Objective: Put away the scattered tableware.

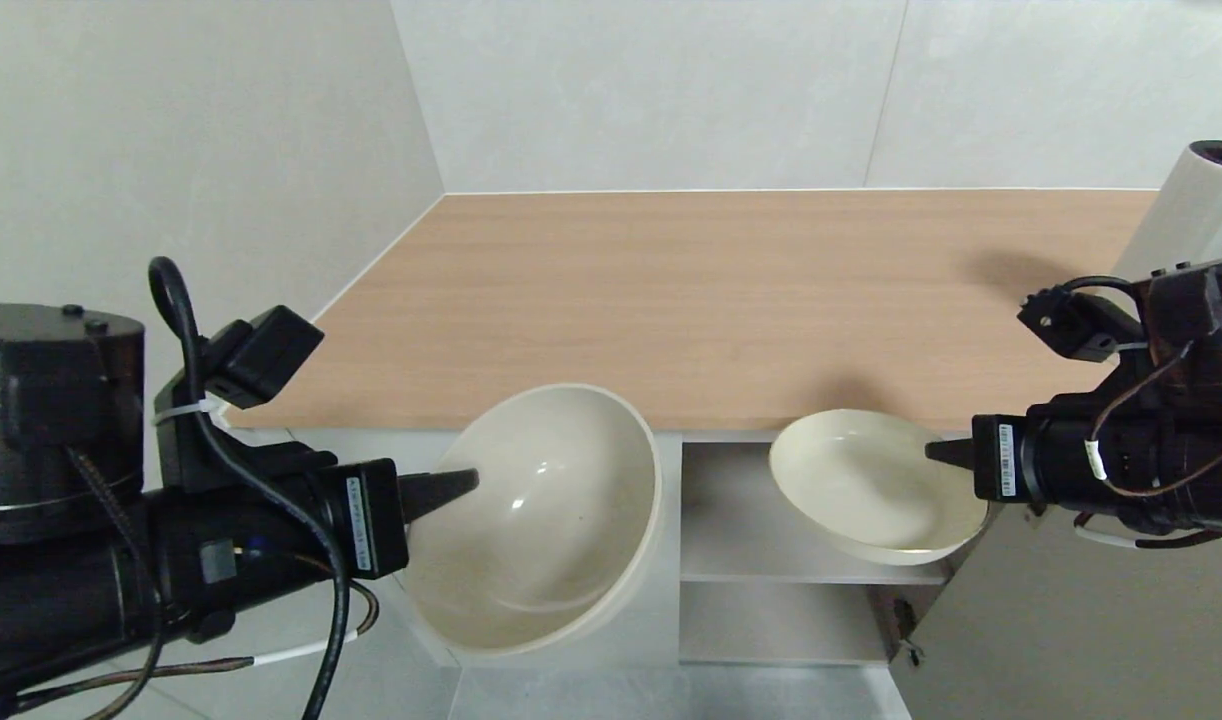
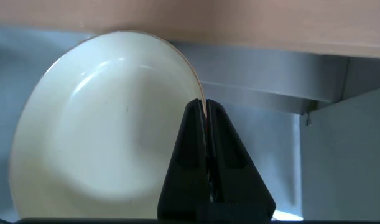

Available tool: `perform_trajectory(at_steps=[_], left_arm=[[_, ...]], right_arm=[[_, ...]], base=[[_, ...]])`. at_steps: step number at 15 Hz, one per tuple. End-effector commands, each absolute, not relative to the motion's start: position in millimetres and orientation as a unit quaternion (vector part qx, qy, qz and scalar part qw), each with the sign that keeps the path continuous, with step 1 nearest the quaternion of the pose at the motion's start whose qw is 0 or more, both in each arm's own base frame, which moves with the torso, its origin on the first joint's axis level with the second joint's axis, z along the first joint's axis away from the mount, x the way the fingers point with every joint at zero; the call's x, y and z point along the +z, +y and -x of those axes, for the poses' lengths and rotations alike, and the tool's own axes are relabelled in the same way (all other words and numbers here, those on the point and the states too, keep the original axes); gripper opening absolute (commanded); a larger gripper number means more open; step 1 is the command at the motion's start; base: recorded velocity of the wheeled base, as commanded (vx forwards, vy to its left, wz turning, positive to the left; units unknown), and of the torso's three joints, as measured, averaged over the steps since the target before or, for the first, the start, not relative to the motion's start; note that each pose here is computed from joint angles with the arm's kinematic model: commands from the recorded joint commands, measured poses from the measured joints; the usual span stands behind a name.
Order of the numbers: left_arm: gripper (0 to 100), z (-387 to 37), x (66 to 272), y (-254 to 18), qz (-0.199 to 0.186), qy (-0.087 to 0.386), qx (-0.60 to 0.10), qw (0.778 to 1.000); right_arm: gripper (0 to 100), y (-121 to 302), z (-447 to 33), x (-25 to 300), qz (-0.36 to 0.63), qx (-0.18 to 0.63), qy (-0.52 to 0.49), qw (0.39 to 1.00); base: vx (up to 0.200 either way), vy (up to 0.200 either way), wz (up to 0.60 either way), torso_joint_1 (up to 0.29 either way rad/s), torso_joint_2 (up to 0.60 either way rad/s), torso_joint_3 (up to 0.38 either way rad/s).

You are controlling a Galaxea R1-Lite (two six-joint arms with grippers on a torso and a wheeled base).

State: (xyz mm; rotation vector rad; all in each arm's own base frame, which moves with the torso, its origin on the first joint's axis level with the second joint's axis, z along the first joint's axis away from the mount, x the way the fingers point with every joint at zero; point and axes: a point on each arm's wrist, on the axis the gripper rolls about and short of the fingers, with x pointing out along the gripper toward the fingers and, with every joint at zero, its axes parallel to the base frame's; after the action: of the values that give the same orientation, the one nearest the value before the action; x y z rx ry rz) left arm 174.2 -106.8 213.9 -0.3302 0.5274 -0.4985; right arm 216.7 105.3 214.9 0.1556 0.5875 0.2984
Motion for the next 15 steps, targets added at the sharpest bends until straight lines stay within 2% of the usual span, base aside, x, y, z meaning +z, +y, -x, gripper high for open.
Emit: perform_trajectory(at_steps=[1, 11, 15], left_arm=[[0, -180, 204, -111, 0.155, 0.278, -0.241, 0.917], [0, -179, 200, -115, 0.148, 0.287, -0.247, 0.913], [0, -179, 200, -115, 0.148, 0.288, -0.246, 0.914]], right_arm=[[0, 105, -216, 203, -0.062, 0.147, 0.301, 0.94], [0, 104, -211, 191, -0.011, 0.164, 0.311, 0.936], [0, 103, -210, 186, 0.002, 0.166, 0.318, 0.934]], base=[[0.0, 0.0, 0.0, 0.0, 0.0, 0.0], [0.0, 0.0, 0.0, 0.0, 0.0, 0.0], [0.0, 0.0, 0.0, -0.148, 0.32, 0.175]])
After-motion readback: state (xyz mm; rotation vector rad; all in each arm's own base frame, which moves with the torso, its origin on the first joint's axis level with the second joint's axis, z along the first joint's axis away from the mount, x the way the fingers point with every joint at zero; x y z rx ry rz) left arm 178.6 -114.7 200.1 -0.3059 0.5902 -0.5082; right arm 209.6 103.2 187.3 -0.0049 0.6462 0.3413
